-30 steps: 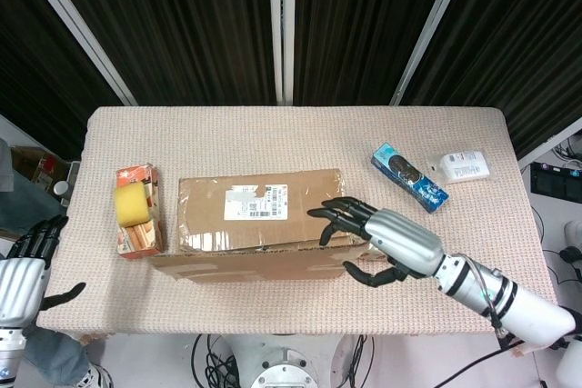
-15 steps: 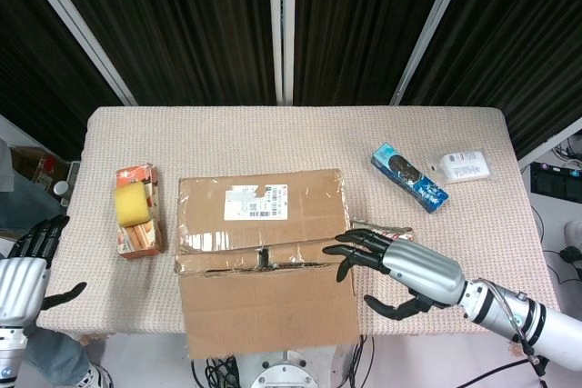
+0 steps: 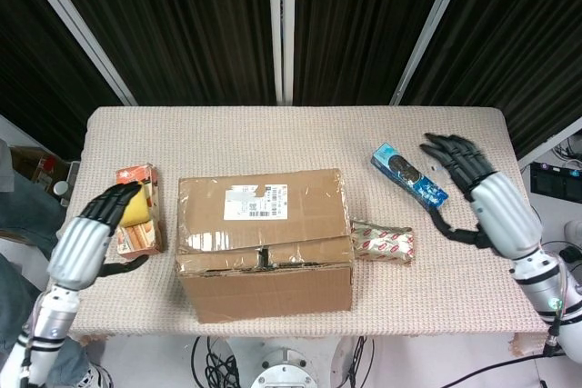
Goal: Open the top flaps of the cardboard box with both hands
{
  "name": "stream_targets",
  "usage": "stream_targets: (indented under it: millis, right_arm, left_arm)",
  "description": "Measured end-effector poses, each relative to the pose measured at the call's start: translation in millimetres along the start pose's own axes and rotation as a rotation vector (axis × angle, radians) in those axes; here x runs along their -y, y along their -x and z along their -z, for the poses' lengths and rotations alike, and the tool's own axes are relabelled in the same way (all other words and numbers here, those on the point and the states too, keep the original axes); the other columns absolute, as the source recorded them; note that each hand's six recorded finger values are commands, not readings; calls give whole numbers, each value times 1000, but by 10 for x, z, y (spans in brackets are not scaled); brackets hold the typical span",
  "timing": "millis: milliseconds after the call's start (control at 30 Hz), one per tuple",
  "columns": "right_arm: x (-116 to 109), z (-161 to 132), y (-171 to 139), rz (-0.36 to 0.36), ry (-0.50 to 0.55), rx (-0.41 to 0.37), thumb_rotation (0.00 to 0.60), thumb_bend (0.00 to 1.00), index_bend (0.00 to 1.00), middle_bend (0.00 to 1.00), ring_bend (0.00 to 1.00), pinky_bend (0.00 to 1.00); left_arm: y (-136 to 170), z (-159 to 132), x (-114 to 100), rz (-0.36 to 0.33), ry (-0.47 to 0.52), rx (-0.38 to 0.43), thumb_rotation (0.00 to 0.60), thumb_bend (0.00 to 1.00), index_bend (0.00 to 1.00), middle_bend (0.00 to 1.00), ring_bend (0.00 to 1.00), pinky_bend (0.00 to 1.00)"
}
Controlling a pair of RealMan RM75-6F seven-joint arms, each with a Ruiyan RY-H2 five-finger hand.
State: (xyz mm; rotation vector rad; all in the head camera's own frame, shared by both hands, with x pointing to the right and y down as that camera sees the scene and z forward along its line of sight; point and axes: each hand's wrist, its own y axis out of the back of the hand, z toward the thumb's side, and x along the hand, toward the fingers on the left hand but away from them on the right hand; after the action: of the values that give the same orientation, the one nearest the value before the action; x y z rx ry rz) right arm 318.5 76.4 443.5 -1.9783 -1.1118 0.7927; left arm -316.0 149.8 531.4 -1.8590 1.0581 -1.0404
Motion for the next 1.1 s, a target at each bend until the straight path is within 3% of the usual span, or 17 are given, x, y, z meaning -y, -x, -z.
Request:
stream_targets:
  millis: [100,200,467,833,1100]
  right_arm:
    - [-132,210,-62,105,-40,80,600,388,0,0,0,0]
    - [-184,398,-136,155,-71,147,600,386,0,0,0,0]
    - [-204,650,-241,172,-61,221,600,385,0,0,0,0]
    - [-223,832,-300,176,-37,254,600,379,0,0,0,0]
    - [-202,896,-309,169,-16,259,600,379,0,0,0,0]
  left_arm:
    - [-210,-271,162,32,68,69,600,0,53,88,80,196]
    - [-376,-521,339,68,120,120,600,0,53,88,80,193]
    - [-713,-1033,692,114,194,209,600,0,53,87,80,192]
    - [-899,-1239,1039,144,158,244,600,0,52,82,80,189]
    - [-956,-1239,1126,114,42,257,600,0,53,78,80,188]
